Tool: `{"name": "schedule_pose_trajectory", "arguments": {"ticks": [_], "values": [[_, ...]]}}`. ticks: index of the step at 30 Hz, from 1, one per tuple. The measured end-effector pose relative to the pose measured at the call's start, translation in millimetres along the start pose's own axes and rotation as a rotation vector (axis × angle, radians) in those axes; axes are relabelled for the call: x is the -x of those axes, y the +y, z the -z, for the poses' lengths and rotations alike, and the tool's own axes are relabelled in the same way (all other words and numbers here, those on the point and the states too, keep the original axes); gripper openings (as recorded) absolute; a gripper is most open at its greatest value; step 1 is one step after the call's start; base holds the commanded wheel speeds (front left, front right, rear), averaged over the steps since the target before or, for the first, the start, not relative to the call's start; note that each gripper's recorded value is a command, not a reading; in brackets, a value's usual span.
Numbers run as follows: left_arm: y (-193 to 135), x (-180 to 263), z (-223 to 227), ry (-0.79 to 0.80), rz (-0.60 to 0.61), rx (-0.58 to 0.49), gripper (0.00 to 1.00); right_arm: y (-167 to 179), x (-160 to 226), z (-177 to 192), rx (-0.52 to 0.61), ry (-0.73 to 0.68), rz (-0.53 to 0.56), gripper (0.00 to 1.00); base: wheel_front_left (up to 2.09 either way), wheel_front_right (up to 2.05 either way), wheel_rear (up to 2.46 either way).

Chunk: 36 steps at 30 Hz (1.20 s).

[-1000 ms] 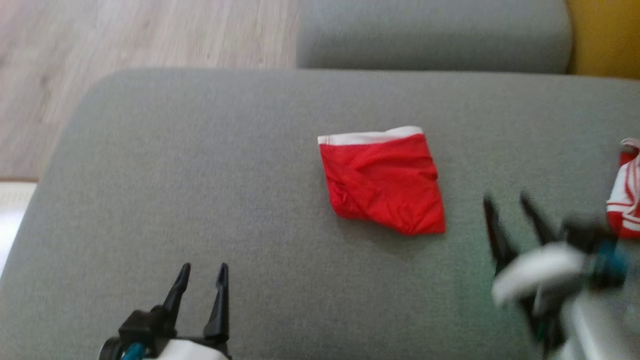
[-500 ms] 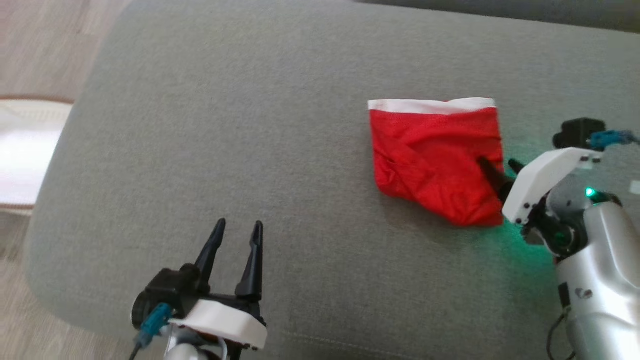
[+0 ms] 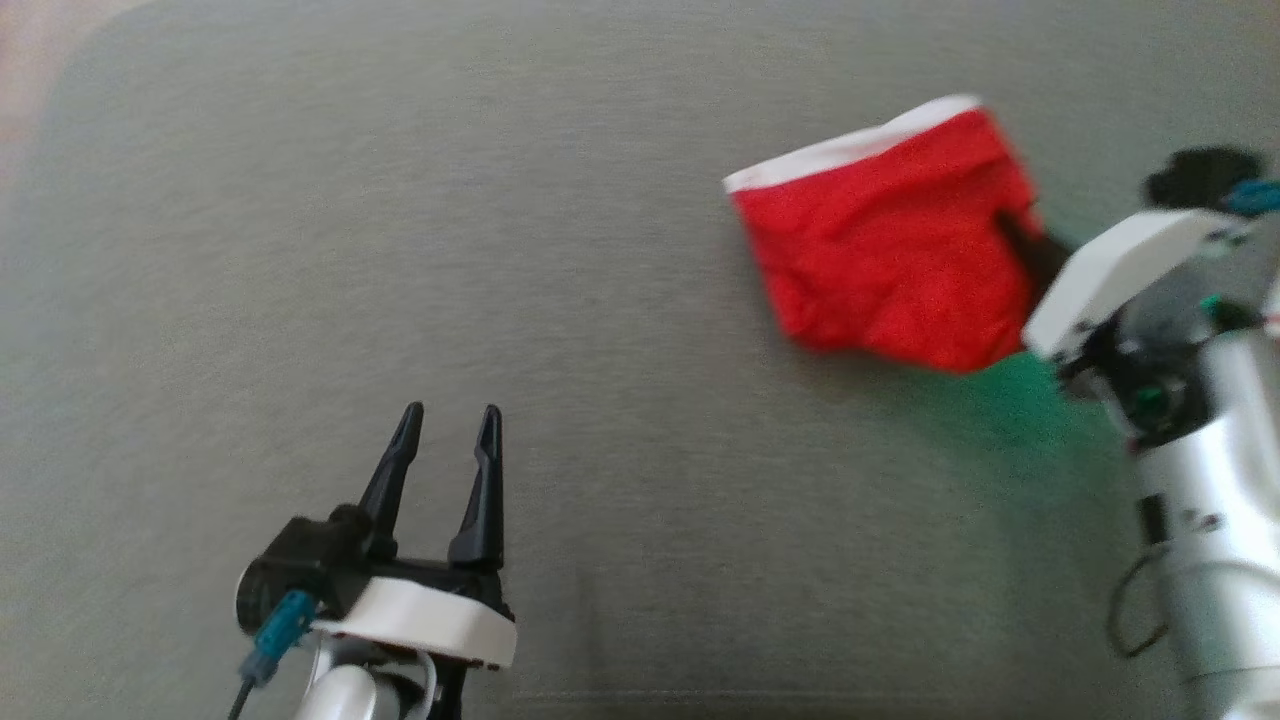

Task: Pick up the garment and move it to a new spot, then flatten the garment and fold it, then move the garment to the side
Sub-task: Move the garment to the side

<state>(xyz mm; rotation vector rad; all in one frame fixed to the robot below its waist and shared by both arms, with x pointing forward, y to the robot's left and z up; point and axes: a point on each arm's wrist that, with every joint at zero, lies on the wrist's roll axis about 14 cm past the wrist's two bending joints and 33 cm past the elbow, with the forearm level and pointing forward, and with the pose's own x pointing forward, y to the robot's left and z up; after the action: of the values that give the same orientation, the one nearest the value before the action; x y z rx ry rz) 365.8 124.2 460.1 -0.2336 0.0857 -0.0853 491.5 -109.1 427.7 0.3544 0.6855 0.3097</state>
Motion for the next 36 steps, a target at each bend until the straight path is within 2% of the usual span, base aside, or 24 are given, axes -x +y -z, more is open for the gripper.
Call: {"name": "schedule_pose_trajectory", "arguments": {"ticks": [6,9,16,20,21,22,25,28,32,36], "values": [[-54.9,-35.4,0.3,-0.015,0.204,0.007,1.0,-108.8,72.6,-56.2,0.081,-0.146,0.285,0.0,0.0,0.0,0.0],[-75.5,-51.2,0.2,-0.025,0.275,0.024,1.0,-151.8,104.3,-72.7,0.104,-0.185,0.417,0.0,0.0,0.0,0.0],[-82.4,-52.8,33.3,0.067,0.3,0.037,1.0,-223.6,138.6,-80.7,0.145,-0.147,0.661,0.0,0.0,0.0,0.0],[-76.3,-51.4,35.7,0.075,0.281,0.035,1.0,-241.7,148.1,-77.6,0.166,-0.116,0.737,0.02,0.0,0.0,0.0],[-75.2,-50.9,36.4,0.078,0.278,0.035,1.0,-248.1,152.9,-78.1,0.191,-0.11,0.769,0.37,0.0,0.0,0.0],[-74.0,-51.0,36.6,0.078,0.274,0.034,1.0,-253.2,158.2,-80.7,0.223,-0.109,0.801,1.0,0.0,0.0,0.0],[-72.8,-51.1,36.4,0.077,0.271,0.034,1.0,-264.8,177.0,-92.4,0.316,-0.127,0.891,1.0,0.0,0.0,0.0],[-70.6,-51.7,32.3,0.065,0.264,0.029,1.0,-261.0,188.2,-106.8,0.395,-0.182,0.926,1.0,0.0,0.0,0.0],[-72.6,-47.3,22.6,0.04,0.267,0.028,1.0,-234.9,188.9,-125.3,0.474,-0.304,0.888,1.0,0.0,0.0,0.0],[-73.6,-43.1,6.0,-0.004,0.261,0.024,1.0,-195.6,188.1,-138.0,0.541,-0.441,0.802,1.0,0.0,0.0,0.0]]}}
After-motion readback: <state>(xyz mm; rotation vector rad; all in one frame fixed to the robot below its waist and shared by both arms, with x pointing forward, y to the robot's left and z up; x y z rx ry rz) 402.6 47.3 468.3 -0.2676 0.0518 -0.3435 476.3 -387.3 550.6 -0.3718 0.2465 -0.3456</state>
